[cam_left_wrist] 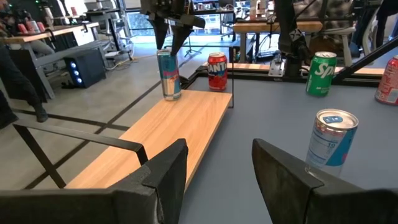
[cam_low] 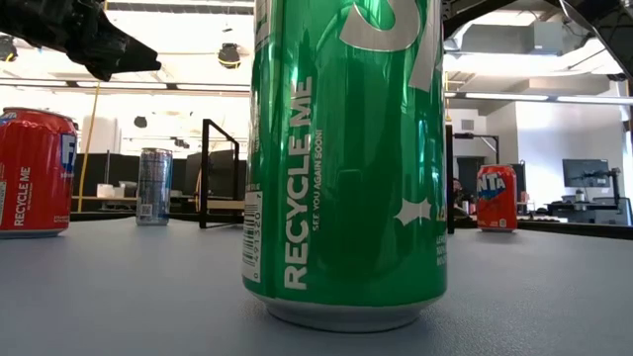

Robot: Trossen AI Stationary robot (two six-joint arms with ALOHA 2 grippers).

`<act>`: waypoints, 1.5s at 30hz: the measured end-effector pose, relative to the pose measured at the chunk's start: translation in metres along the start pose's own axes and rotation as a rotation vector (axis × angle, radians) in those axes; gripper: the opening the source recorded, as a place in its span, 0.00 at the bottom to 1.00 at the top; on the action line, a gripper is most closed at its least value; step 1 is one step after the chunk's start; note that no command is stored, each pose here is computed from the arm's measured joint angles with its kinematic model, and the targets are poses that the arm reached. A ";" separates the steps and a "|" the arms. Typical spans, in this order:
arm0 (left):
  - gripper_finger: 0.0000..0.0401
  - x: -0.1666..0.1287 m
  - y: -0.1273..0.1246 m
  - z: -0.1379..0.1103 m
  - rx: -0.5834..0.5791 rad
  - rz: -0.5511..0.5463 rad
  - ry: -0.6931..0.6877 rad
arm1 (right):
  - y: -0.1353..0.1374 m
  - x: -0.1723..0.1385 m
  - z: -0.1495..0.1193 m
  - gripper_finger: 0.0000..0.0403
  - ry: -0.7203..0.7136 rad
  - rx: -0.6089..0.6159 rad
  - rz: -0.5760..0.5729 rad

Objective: Place canned beverage on shelf
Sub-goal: Put the bottom right blue soda can on the shelf

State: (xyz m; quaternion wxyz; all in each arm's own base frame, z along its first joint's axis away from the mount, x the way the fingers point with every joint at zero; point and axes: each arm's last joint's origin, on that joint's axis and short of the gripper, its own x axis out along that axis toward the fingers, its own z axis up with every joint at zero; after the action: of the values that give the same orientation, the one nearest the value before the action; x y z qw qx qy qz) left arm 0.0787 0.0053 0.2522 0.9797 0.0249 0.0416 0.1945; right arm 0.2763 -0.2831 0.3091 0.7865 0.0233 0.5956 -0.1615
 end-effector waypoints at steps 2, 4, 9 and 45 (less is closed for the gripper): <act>0.43 0.000 0.000 0.000 0.000 0.000 0.000 | 0.001 0.000 0.000 0.69 0.000 -0.016 0.001; 0.43 0.000 0.000 0.000 0.000 0.000 0.000 | 0.002 0.000 0.001 0.69 0.000 -0.034 0.002; 0.43 0.000 0.000 0.000 0.000 0.000 0.000 | 0.006 -0.005 0.004 0.68 0.004 -0.061 0.009; 0.43 0.000 0.000 0.000 0.000 0.000 0.000 | 0.033 -0.049 0.032 0.58 -0.091 -0.102 -0.083</act>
State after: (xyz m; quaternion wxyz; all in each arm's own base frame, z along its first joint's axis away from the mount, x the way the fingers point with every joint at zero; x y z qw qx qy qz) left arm 0.0787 0.0053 0.2522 0.9797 0.0250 0.0415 0.1945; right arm 0.3041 -0.2477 0.3599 0.8055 -0.0492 0.5672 -0.1644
